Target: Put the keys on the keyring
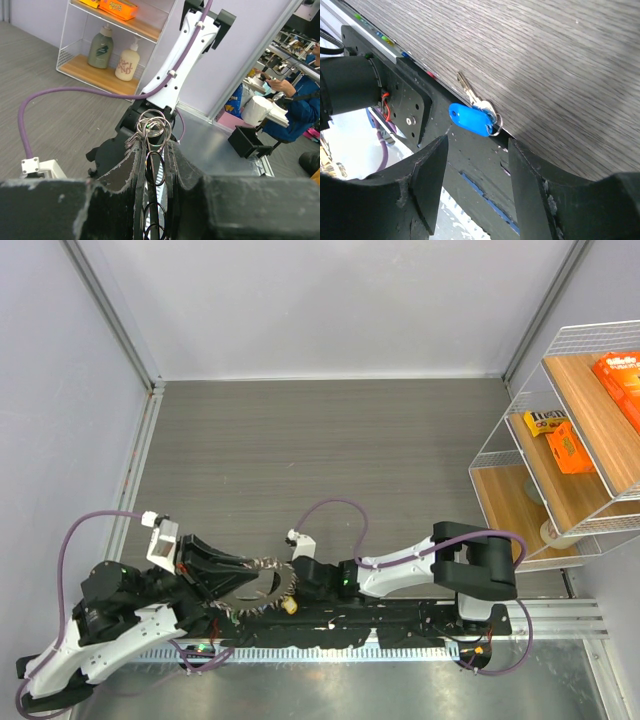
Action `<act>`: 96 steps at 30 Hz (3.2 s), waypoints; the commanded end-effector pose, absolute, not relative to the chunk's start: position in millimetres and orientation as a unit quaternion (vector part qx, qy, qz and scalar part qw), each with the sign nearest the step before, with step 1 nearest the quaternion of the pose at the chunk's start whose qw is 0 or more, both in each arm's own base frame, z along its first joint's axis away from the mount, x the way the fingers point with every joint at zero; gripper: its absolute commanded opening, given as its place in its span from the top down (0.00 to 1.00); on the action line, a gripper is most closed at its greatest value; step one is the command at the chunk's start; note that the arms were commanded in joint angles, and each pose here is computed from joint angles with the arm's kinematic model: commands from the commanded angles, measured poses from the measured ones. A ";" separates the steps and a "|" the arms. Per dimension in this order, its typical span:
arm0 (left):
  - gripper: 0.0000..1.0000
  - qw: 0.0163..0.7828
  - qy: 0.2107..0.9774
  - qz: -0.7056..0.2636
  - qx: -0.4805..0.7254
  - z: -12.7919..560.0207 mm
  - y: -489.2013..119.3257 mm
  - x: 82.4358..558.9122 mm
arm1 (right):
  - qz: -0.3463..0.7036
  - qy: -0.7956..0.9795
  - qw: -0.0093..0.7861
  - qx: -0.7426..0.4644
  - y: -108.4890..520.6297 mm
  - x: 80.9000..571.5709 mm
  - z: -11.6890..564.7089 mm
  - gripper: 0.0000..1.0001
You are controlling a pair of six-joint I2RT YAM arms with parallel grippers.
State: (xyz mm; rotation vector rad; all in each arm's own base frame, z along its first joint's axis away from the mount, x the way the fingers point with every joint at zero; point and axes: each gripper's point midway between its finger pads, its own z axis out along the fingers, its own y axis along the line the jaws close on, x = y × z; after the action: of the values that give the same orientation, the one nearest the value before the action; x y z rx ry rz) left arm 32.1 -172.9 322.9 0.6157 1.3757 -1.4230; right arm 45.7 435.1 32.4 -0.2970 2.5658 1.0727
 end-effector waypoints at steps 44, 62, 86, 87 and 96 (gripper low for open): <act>1.00 0.603 0.424 -0.636 0.228 373.9 -99.1 -7.7 | 0.388 0.906 0.166 -0.039 450.3 66.1 11.6 0.54; 1.00 0.600 0.431 -0.633 0.232 370.6 -98.7 -8.4 | 0.317 0.925 0.190 -0.089 459.0 77.3 -15.3 0.51; 1.00 0.606 0.434 -0.629 0.222 373.1 -95.1 -5.3 | 0.385 0.875 0.278 -0.099 416.4 88.6 55.1 0.94; 1.00 0.606 0.435 -0.628 0.221 372.6 -95.3 -4.6 | 0.385 0.872 0.286 -0.100 406.1 89.3 62.1 0.94; 1.00 0.614 0.430 -0.625 0.219 375.3 -95.0 -2.8 | 0.363 0.845 0.387 -0.068 347.3 119.9 120.8 0.94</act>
State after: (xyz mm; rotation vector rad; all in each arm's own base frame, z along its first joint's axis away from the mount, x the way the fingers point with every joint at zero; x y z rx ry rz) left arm 34.7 -166.4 320.4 0.6156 1.4027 -1.3747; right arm 93.7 371.8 106.2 -0.2337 2.2461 1.0479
